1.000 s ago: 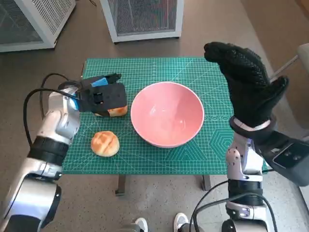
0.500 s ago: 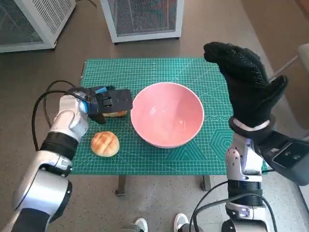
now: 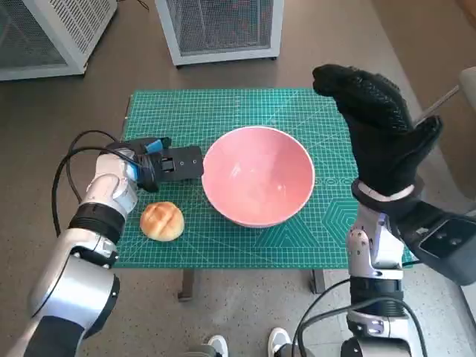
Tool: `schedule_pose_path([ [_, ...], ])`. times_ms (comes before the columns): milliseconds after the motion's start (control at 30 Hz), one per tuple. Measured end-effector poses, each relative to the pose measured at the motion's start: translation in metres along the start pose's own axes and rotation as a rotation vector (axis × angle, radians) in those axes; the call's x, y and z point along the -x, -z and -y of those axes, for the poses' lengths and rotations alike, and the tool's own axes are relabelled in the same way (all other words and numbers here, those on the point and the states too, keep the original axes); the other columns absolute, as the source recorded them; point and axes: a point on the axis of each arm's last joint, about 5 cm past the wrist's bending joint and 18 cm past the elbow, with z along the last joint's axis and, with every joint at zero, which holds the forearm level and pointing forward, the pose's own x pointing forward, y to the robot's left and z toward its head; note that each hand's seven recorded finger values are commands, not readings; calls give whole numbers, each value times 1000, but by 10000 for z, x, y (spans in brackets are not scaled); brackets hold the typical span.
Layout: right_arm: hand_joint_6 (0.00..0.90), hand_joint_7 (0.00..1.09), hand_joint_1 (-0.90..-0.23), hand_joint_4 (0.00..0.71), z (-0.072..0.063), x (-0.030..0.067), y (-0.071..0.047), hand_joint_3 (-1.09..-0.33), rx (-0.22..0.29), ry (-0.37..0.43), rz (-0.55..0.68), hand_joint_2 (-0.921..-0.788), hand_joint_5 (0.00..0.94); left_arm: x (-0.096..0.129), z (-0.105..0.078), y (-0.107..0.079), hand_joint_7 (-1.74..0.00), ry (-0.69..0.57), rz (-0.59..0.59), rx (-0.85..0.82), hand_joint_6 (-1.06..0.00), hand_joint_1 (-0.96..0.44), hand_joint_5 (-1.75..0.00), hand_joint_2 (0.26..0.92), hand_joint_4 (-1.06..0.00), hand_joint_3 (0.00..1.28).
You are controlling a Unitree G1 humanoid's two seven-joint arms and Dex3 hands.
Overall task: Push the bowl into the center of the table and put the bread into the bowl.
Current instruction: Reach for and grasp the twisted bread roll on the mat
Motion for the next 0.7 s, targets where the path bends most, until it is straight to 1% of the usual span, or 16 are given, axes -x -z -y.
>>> schedule_pose_path([
  [33,129,540,-503,274,0,0,0,-412,0,0,0,-921,12,-1,5,0,-52,-15,6,-4,-460,37,-62,835,-492,36],
  [67,130,540,-503,275,0,0,0,-411,-1,0,0,-921,12,-2,10,-1,-50,-29,12,-10,-477,36,-63,839,-529,35],
  [100,131,540,-504,275,0,0,0,-406,-1,1,0,-921,11,-4,19,-1,-59,-45,17,-21,-528,29,-92,848,-637,33],
  [133,132,540,-504,275,-1,0,0,-405,-1,1,0,-921,11,-5,27,0,-62,-59,21,-33,-546,26,-103,851,-676,32],
  [167,133,539,-506,275,-1,0,1,-401,-1,1,-1,-921,11,-7,40,2,-83,-75,25,-49,-603,148,-511,876,-671,52],
  [200,133,539,-507,276,-1,0,0,-399,-1,2,-1,-921,11,-9,52,2,-97,-86,29,-62,-640,225,-783,892,-660,72],
  [233,134,538,-508,276,-1,0,0,-397,-2,3,-1,-921,10,-10,64,2,-124,-98,34,-76,-691,275,-950,903,-661,78],
  [267,134,538,-508,276,-1,0,0,-397,-3,4,-2,-921,10,-12,79,4,-134,-110,39,-88,-709,294,-1010,906,-661,80],
  [300,135,537,-508,276,-1,1,0,-395,-3,4,-2,-921,10,-13,90,6,-524,-118,44,-98,-670,188,-1091,912,-640,91],
  [333,135,537,-509,276,-2,2,-1,-395,-4,6,-3,-921,10,-15,104,7,-667,-128,50,-110,-652,150,-1123,913,-630,99],
  [367,135,537,-509,277,-2,2,-1,-393,-4,7,-4,-921,10,-16,114,8,-803,-135,56,-119,-630,97,-1218,916,-628,108],
  [400,135,536,-509,277,-3,4,-1,-392,-5,7,-5,-921,9,-17,127,11,-890,-146,63,-126,-615,63,-1278,918,-628,115],
  [467,136,536,-508,277,-5,8,0,-391,-6,8,-6,-921,9,-18,144,20,-961,-164,79,-133,-614,33,-1337,919,-616,120],
  [533,136,535,-508,277,-5,13,2,-390,-8,10,-8,-921,9,-16,150,33,-1012,-184,95,-134,-621,18,-1354,920,-602,120],
  [600,137,534,-507,278,-5,16,2,-389,-9,11,-8,-921,9,-14,148,49,-1126,-202,112,-131,-612,8,-1297,920,-592,122],
  [700,138,532,-506,278,-4,17,3,-388,-13,14,-6,-921,8,-10,148,68,-1188,-220,134,-114,-608,3,-1263,921,-585,124],
])
